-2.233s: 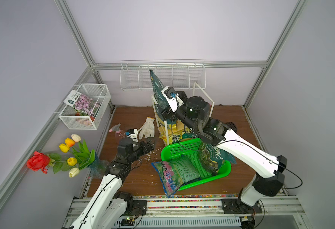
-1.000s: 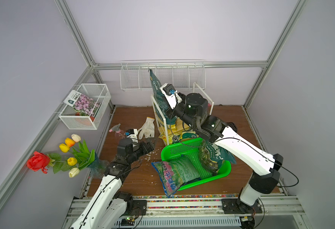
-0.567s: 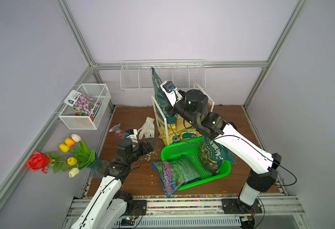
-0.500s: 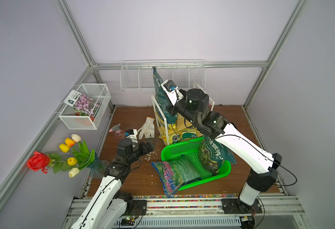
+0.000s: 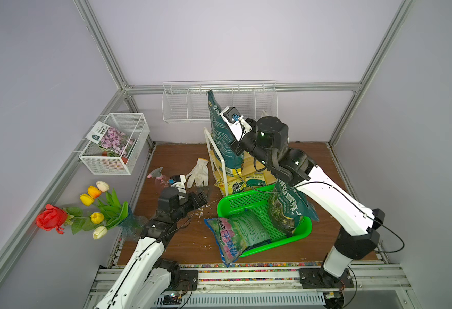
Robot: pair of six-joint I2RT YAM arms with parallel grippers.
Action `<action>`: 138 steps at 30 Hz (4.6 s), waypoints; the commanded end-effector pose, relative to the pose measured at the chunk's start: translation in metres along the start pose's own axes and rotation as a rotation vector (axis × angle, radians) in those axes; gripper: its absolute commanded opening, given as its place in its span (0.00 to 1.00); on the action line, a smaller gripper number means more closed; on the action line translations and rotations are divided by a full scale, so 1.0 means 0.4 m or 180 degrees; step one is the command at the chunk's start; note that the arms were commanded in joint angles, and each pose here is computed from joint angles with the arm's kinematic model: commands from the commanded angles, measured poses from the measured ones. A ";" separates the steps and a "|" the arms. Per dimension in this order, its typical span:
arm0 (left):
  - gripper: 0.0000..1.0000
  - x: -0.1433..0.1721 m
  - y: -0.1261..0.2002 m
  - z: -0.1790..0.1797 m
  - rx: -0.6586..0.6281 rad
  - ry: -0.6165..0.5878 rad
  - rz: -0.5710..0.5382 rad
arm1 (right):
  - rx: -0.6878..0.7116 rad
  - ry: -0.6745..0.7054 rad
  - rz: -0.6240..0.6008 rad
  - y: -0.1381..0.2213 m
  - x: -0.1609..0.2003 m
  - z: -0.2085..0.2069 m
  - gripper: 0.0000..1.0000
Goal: Take down the fertilizer bag from the shelf
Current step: Pick up the fertilizer bag from the shelf, then place the fertilizer bag in the storage box.
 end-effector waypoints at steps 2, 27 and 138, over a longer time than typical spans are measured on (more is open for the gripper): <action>1.00 0.008 -0.003 0.003 0.0014 -0.0020 0.0020 | 0.0423 -0.0164 -0.0789 0.150 -0.149 -0.117 0.00; 1.00 0.030 0.008 0.009 -0.0193 -0.0107 0.0457 | 0.0411 -0.0212 -0.0815 0.397 -0.145 -0.160 0.00; 0.80 0.185 0.005 0.007 0.0075 0.0669 0.1538 | 0.0576 -0.0571 -0.0018 0.503 0.260 0.036 0.78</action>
Point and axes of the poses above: each gripper's point midway between its finger pads, its own y axis back along the fingers, its own z axis along the line the jaws close on, x = y × z, the point moved 9 cm from there along y, back along the fingers, and after that the axes turned 3 degrees about y, right-handed, at the moved point
